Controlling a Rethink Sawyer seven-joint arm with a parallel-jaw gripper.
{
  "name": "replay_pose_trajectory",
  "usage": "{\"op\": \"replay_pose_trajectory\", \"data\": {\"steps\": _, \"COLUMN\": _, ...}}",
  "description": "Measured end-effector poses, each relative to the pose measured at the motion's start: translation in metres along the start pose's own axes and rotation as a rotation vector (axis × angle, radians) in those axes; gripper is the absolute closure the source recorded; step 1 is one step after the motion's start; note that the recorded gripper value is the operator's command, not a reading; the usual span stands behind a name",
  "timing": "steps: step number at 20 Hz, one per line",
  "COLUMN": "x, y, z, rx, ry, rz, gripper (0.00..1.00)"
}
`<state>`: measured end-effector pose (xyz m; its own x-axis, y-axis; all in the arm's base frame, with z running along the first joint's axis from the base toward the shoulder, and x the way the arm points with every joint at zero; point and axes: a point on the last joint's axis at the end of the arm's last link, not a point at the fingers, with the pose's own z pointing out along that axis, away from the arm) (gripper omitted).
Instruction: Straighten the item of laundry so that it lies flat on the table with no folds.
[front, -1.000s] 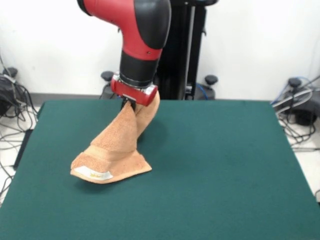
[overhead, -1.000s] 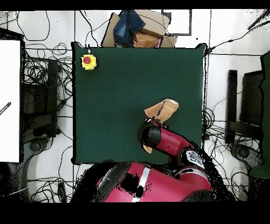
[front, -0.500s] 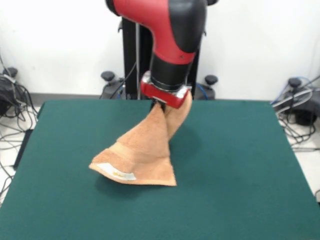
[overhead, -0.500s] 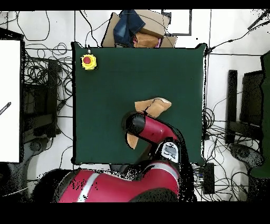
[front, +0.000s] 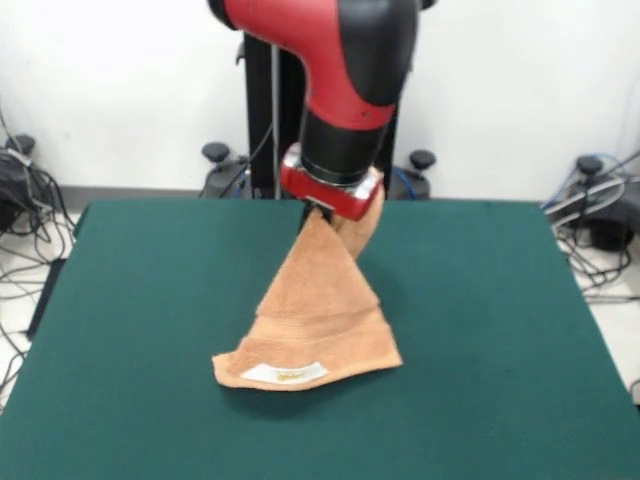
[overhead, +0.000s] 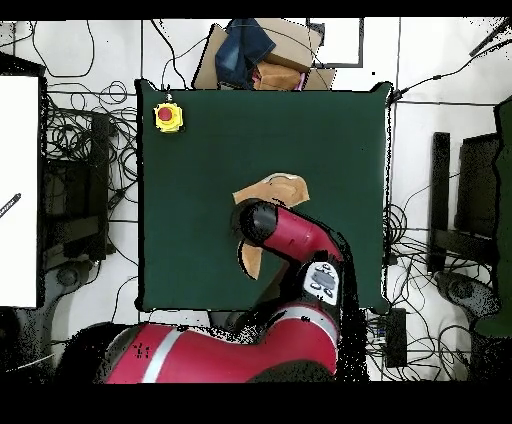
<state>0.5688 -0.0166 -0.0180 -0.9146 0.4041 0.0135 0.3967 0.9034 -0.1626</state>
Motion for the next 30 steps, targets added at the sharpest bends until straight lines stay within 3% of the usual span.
{"op": "replay_pose_trajectory", "data": {"steps": 6, "x": -0.031, "y": -0.064, "z": 0.013, "rx": -0.002, "ry": -0.047, "rz": 0.121, "gripper": 1.00}}
{"op": "replay_pose_trajectory", "data": {"steps": 12, "x": -0.043, "y": -0.087, "z": 0.018, "rx": 0.010, "ry": -0.111, "rz": 0.151, "gripper": 1.00}}
{"op": "replay_pose_trajectory", "data": {"steps": 19, "x": -0.037, "y": -0.071, "z": 0.017, "rx": 0.017, "ry": -0.118, "rz": 0.117, "gripper": 1.00}}
{"op": "replay_pose_trajectory", "data": {"steps": 23, "x": -0.022, "y": -0.044, "z": 0.021, "rx": 0.033, "ry": -0.114, "rz": 0.057, "gripper": 1.00}}
{"op": "replay_pose_trajectory", "data": {"steps": 24, "x": -0.013, "y": -0.027, "z": 0.025, "rx": 0.035, "ry": -0.107, "rz": 0.026, "gripper": 1.00}}
{"op": "replay_pose_trajectory", "data": {"steps": 30, "x": 0.008, "y": 0.003, "z": 0.035, "rx": 0.039, "ry": -0.089, "rz": -0.024, "gripper": 1.00}}
